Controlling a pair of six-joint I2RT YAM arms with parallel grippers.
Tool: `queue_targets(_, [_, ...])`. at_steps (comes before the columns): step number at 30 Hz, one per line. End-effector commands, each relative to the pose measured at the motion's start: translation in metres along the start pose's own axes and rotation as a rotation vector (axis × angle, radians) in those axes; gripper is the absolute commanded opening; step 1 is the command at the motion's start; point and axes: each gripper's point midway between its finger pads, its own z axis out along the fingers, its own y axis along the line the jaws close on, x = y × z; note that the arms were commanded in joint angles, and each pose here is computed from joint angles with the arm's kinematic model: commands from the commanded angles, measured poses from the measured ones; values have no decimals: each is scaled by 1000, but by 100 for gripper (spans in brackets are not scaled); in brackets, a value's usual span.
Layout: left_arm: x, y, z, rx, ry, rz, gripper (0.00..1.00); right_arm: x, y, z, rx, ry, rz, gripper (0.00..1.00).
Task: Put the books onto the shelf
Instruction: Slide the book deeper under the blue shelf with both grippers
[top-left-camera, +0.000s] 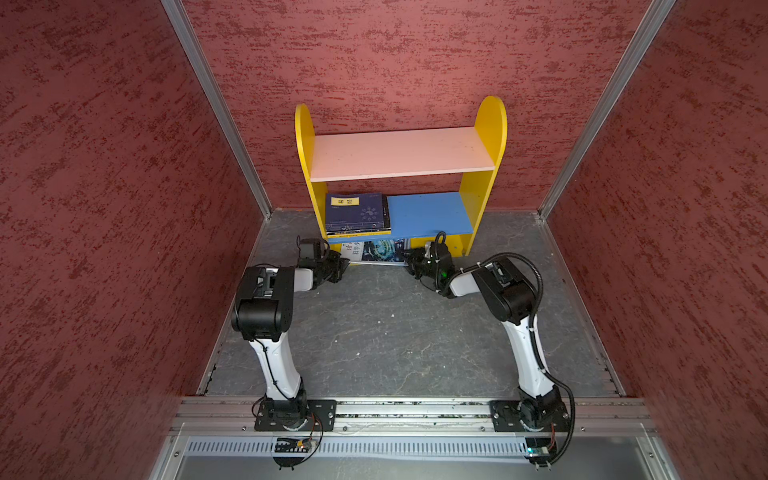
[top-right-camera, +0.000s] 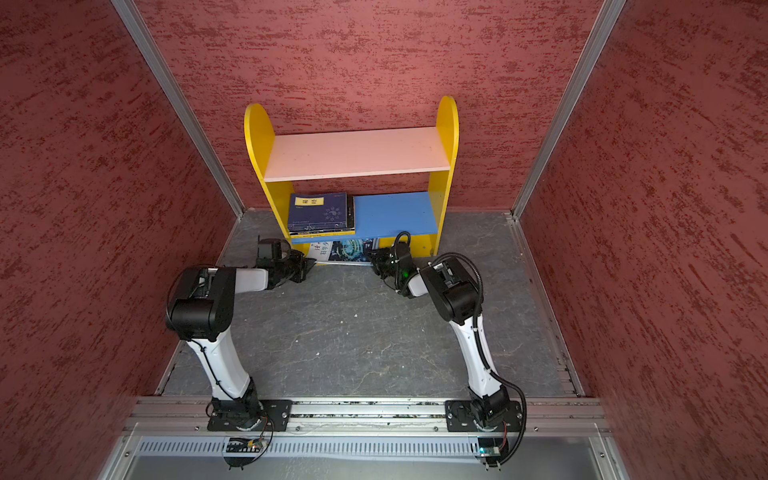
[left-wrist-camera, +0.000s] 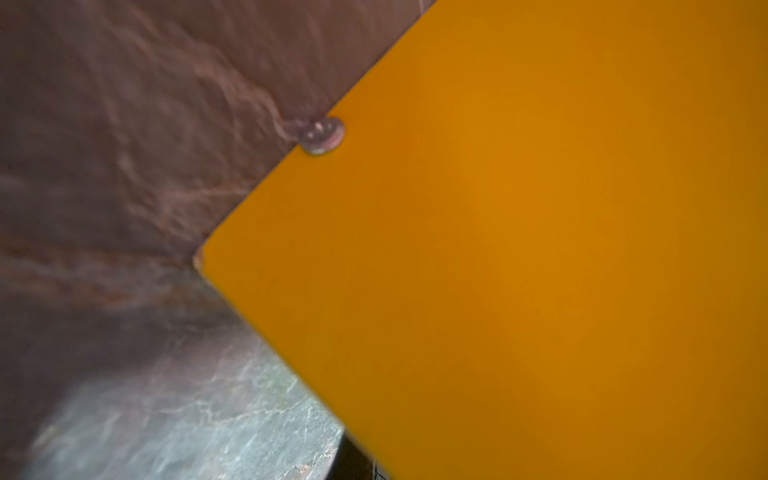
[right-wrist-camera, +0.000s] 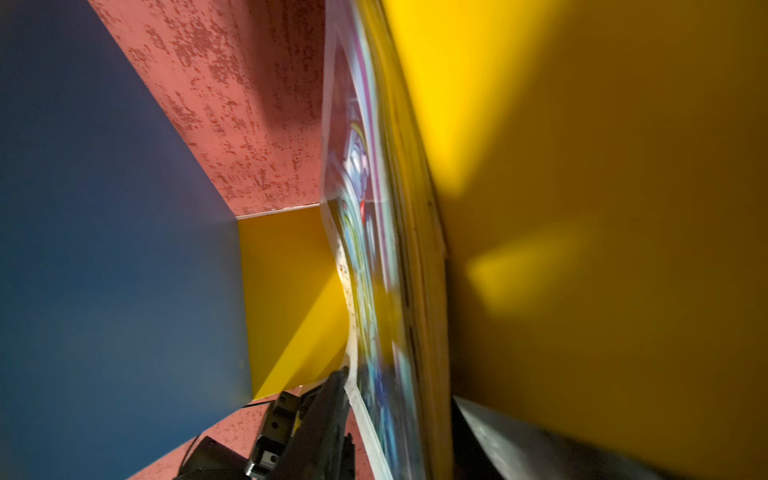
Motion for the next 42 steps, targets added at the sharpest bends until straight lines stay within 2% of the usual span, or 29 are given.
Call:
queue_targets(1, [-4,5,6,-4,-19,-6,5,-5,26,-13,-14,5,-73,34])
queue_targets(9, [-5,0,3,3,-34,-1,2,3,16,-22,35,47,-53,35])
queue_targets(18, [-6,-2,3,3,-44,-5,2,12,13,-27,81,87,-43,31])
queue_targets(23, [-6,-3,2,2,-47,-6,2,18,9,-28,97,118,-23,38])
queue_targets(34, [-6,-4,1,-2,-53,-5,2,25,-3,-36,118,133,13,39])
queue_targets(42, [-4,-4,-1,-4,-50,-5,2,17,0,-31,91,99,10,23])
